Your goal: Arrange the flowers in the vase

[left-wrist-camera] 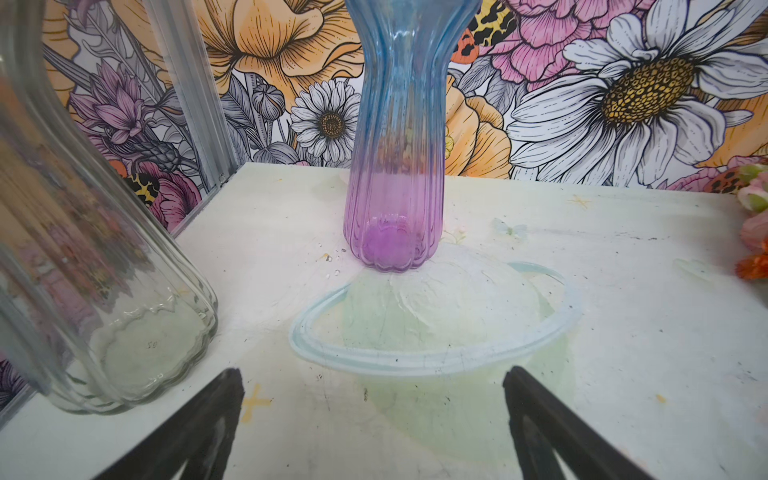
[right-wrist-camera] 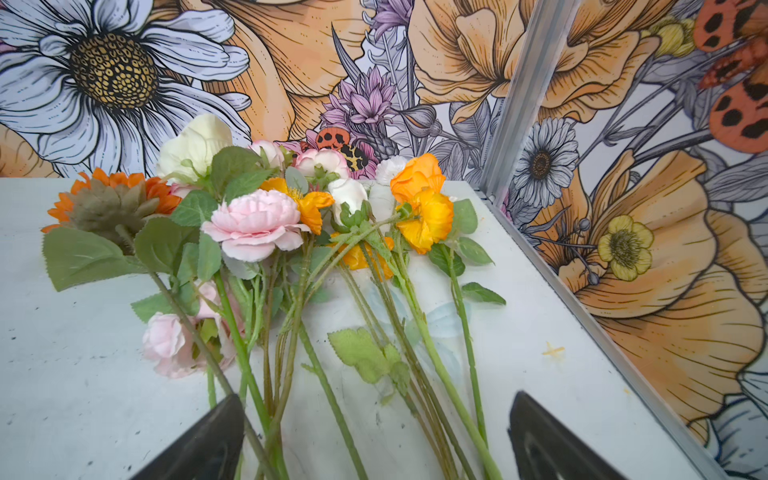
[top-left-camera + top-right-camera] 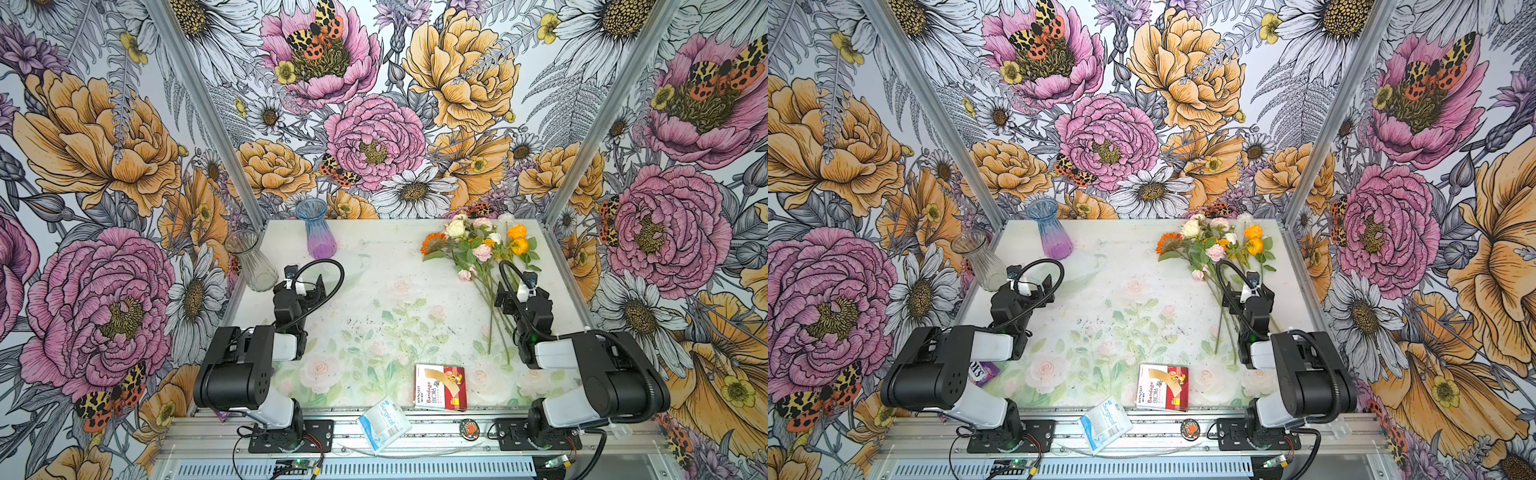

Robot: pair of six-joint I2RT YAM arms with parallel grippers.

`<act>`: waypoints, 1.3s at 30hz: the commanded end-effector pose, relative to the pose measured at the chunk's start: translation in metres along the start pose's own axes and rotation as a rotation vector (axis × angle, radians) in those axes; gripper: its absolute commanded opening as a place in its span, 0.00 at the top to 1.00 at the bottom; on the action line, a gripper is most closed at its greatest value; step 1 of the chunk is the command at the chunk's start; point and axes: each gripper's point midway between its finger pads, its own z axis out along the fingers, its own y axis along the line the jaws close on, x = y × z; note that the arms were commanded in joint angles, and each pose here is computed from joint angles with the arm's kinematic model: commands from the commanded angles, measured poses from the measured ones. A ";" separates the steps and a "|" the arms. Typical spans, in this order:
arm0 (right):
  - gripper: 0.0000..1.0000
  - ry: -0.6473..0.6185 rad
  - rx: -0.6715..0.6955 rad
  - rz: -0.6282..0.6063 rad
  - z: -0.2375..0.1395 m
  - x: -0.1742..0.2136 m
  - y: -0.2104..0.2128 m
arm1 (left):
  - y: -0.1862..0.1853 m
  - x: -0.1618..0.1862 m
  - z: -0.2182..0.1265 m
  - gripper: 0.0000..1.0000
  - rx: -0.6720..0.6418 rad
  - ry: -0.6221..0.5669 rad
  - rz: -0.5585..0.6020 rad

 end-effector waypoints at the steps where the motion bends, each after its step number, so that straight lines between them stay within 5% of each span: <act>1: 0.01 -0.101 -0.008 0.033 -0.016 -0.037 0.000 | 0.007 -0.025 -0.012 0.01 -0.049 -0.067 -0.015; 6: 0.03 0.024 -0.033 0.085 -0.030 -0.042 0.002 | -0.008 -0.056 -0.033 0.01 -0.105 -0.080 0.033; 9: 0.04 0.109 -0.030 0.137 -0.038 -0.046 0.001 | -0.043 -0.081 -0.042 0.01 -0.009 -0.029 0.008; 17: 0.12 0.417 -0.177 0.147 -0.046 -0.037 0.029 | -0.228 -0.147 -0.092 0.01 0.632 0.176 0.056; 22: 0.24 0.536 -0.217 0.122 -0.037 -0.026 0.040 | -0.290 -0.155 -0.119 0.01 0.870 0.376 0.205; 30: 0.36 0.677 -0.222 0.007 -0.025 -0.005 0.064 | -0.259 -0.163 -0.074 0.01 0.587 0.333 0.377; 36: 0.36 0.596 -0.435 -0.056 -0.038 -0.031 0.146 | -0.187 -0.141 -0.033 0.01 0.300 0.222 0.047; 39: 0.34 0.541 -0.559 -0.098 -0.052 -0.056 0.193 | -0.153 -0.132 -0.022 0.01 0.222 0.152 -0.016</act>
